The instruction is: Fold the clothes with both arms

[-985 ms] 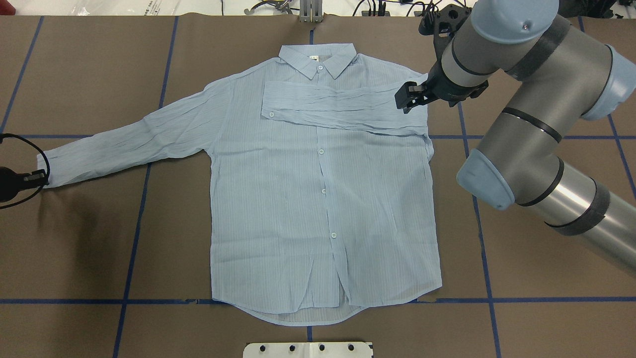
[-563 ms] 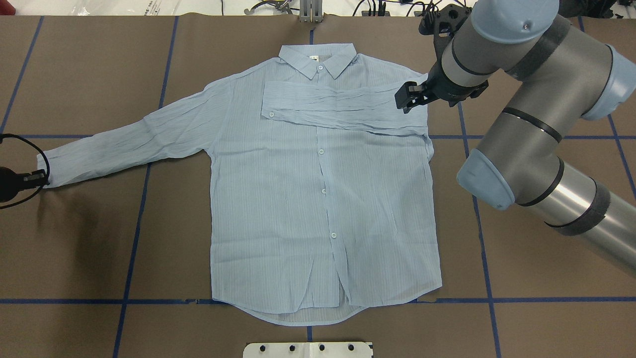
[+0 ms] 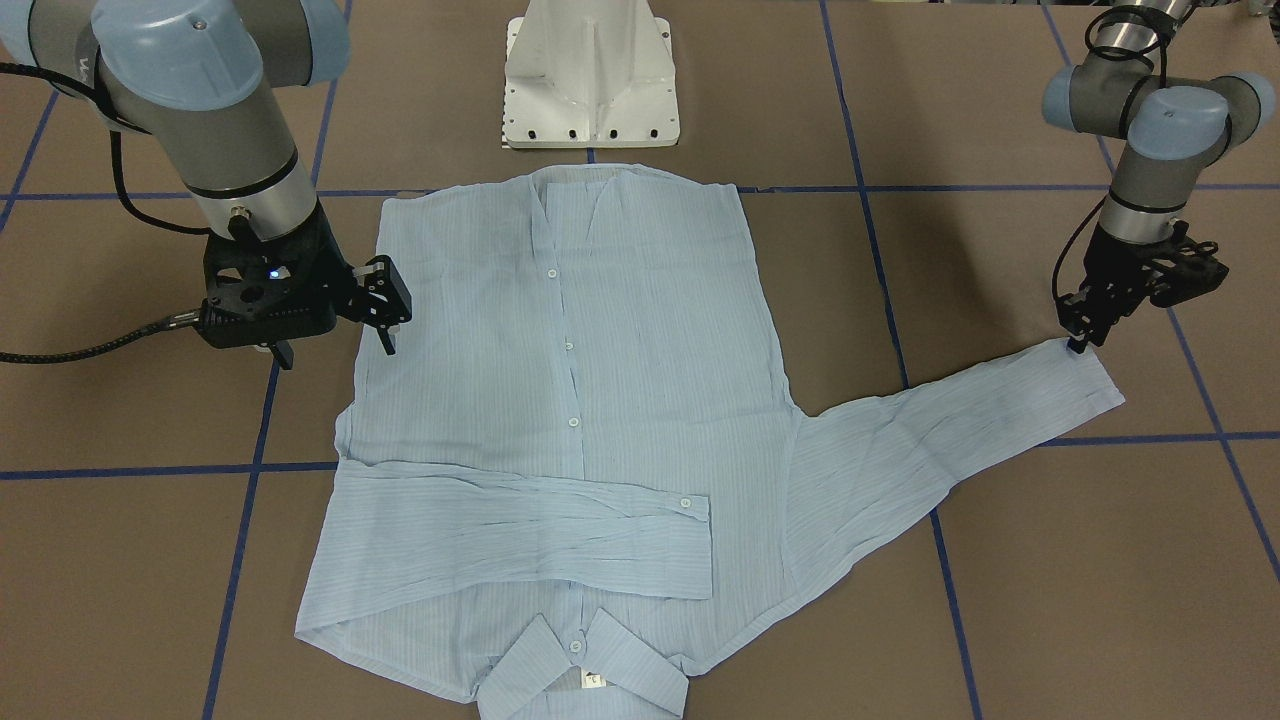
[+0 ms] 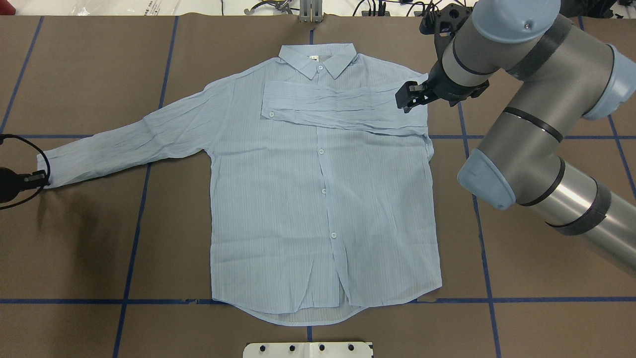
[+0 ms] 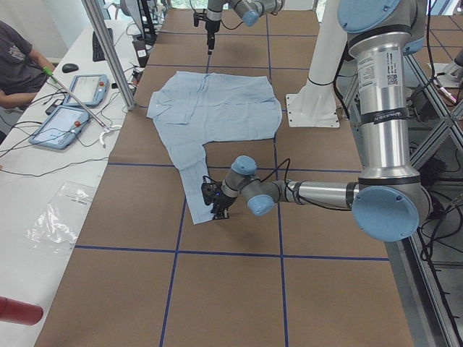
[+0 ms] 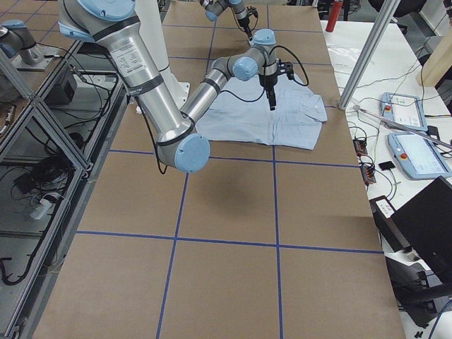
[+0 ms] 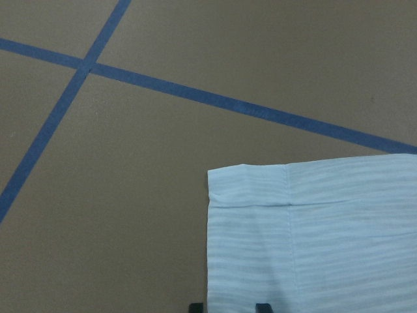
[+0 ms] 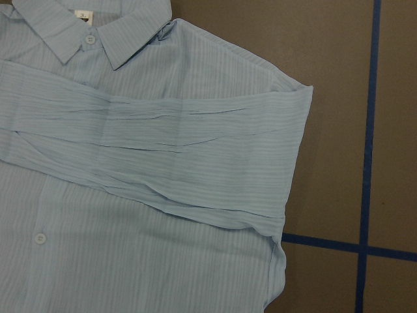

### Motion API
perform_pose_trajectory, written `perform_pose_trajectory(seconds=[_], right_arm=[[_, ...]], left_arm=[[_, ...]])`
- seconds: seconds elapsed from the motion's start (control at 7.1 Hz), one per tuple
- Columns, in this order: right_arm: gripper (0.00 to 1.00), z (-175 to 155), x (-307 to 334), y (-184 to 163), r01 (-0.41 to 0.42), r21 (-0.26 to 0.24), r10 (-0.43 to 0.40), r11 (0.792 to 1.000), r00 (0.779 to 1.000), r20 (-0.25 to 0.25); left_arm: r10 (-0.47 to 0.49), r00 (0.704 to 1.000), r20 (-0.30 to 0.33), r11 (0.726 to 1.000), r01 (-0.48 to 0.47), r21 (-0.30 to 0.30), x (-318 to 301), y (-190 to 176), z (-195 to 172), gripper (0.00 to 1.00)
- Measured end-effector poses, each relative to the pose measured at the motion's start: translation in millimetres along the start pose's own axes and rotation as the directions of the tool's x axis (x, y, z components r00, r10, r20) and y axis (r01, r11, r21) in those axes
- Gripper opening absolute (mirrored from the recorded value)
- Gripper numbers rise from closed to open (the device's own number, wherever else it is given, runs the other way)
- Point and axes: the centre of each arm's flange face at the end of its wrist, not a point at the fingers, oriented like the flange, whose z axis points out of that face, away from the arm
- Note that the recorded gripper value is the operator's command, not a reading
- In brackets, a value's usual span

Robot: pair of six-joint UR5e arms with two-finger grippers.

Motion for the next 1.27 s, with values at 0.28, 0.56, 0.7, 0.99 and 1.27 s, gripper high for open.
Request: perform_pose_trajectory(seconds=[0.28, 0.56, 0.7, 0.99, 1.27], right_arm=[[1.00, 0, 0, 0, 0.000, 0.000, 0.000, 1.000, 1.000, 0.000], [1.00, 0, 1, 0, 0.000, -0.001, 0.000, 1.000, 1.000, -0.001], [1.00, 1, 1, 0, 0.000, -0.001, 0.000, 1.000, 1.000, -0.001], [1.00, 1, 7, 5, -0.004, -0.007, 0.004, 1.000, 1.000, -0.002], [1.00, 7, 21, 13, -0.015, -0.026, 0.014, 1.000, 1.000, -0.015]], left_arm=[[0.000, 1.000, -0.002, 1.000, 0.000, -0.002, 1, 0, 0, 0.00], [0.000, 1.000, -0.002, 1.000, 0.000, -0.003, 3, 0, -1, 0.00], [0.001, 1.000, -0.007, 1.000, -0.001, -0.002, 6, 0, -4, 0.00], [0.004, 0.999, -0.034, 1.000, -0.003, 0.010, 31, -8, -29, 0.00], [-0.012, 0.999, -0.044, 0.999, 0.014, 0.043, 90, -43, -53, 0.00]])
